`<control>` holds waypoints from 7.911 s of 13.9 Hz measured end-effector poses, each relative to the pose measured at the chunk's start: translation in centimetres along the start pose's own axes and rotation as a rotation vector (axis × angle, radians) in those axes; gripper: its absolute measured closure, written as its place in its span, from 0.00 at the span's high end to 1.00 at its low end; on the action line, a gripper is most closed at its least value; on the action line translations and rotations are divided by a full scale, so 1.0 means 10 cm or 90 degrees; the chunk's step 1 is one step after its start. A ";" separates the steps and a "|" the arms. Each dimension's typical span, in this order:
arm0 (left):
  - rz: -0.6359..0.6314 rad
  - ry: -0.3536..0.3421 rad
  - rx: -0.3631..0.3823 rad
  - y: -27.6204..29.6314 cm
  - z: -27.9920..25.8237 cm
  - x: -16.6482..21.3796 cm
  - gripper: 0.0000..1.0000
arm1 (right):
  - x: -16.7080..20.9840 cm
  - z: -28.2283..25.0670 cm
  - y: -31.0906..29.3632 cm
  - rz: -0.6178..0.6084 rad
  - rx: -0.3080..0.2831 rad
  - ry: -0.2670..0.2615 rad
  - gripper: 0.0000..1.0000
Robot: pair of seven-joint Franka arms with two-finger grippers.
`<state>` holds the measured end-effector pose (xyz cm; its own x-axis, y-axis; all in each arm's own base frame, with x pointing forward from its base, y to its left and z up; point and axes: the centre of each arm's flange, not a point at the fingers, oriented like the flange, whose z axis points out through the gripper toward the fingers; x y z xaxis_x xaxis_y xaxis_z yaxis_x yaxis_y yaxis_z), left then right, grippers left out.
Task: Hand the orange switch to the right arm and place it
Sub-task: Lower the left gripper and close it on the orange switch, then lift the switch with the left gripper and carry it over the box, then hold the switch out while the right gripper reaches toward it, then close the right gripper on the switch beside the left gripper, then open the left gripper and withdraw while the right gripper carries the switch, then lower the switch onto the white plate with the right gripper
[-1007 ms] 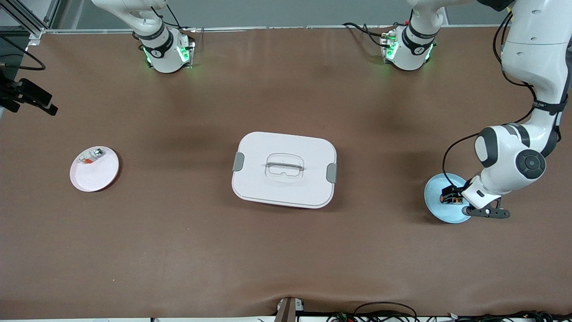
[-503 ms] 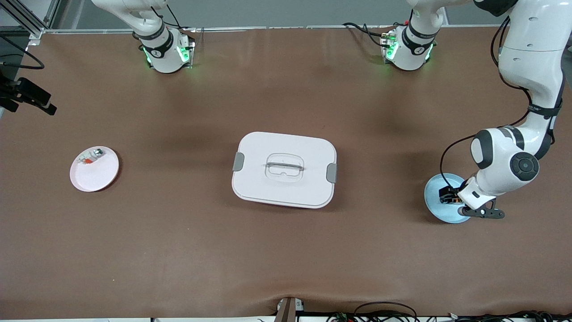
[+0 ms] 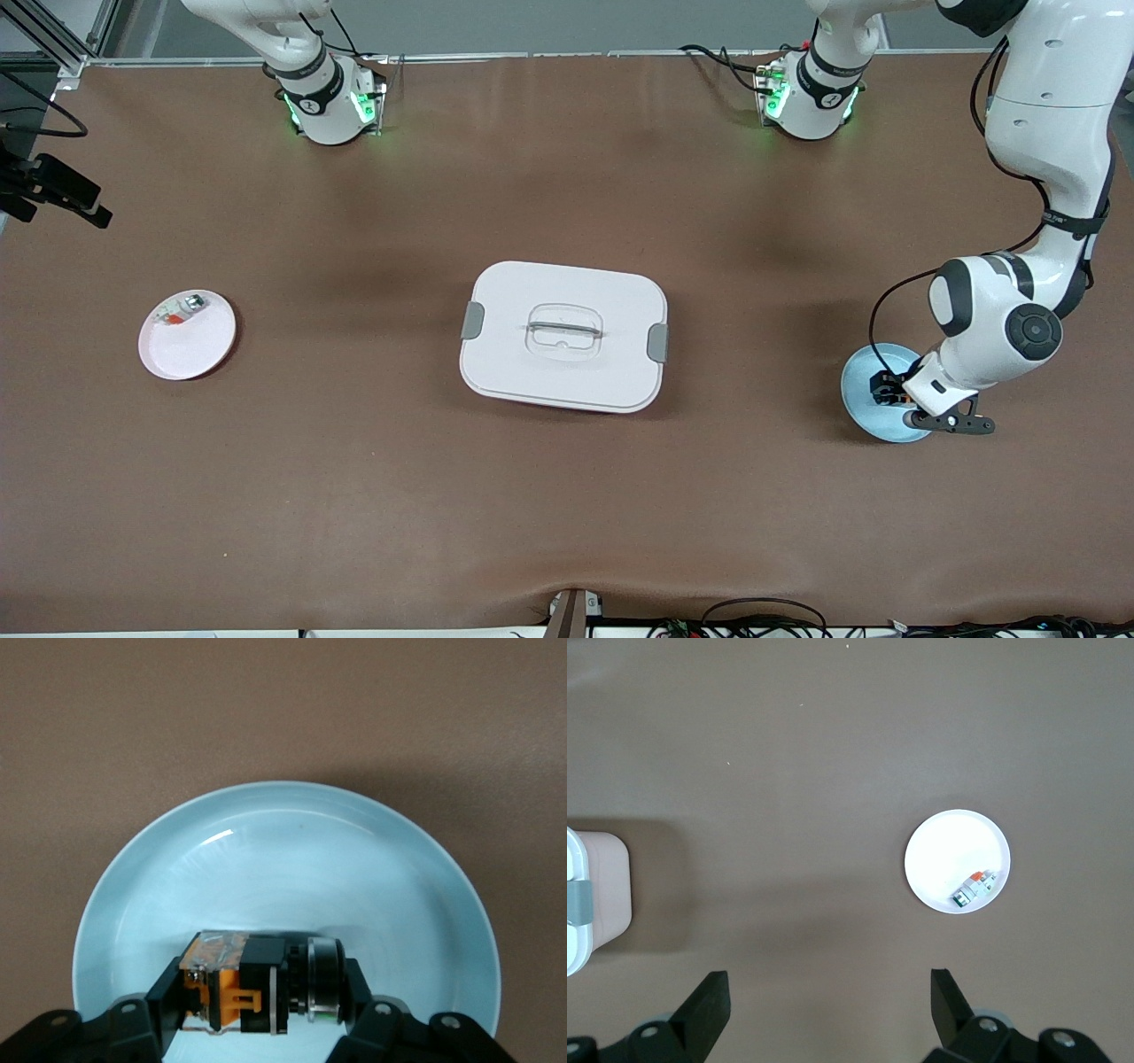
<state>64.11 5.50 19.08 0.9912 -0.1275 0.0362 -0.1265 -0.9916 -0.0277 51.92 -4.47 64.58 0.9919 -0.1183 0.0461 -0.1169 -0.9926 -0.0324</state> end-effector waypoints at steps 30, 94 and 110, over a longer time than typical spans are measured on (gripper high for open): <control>-0.650 -0.223 -0.224 3.86 -3.39 0.21 0.72 | -0.14 -0.04 -0.71 -0.018 0.162 -0.061 1.00; -0.742 -0.092 -0.381 4.15 -3.63 0.58 1.00 | -0.49 1.62 -2.56 -0.180 0.342 0.038 0.41; -0.310 -0.018 -0.044 1.19 -3.97 0.39 1.00 | 0.06 2.12 0.10 -0.790 0.031 -0.008 0.41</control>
<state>64.87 -7.73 58.52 0.9365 0.3506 0.0022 0.3500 -0.9353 0.0516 53.46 -4.94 43.40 0.4306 0.9003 0.0627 0.9024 -0.4308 -0.0111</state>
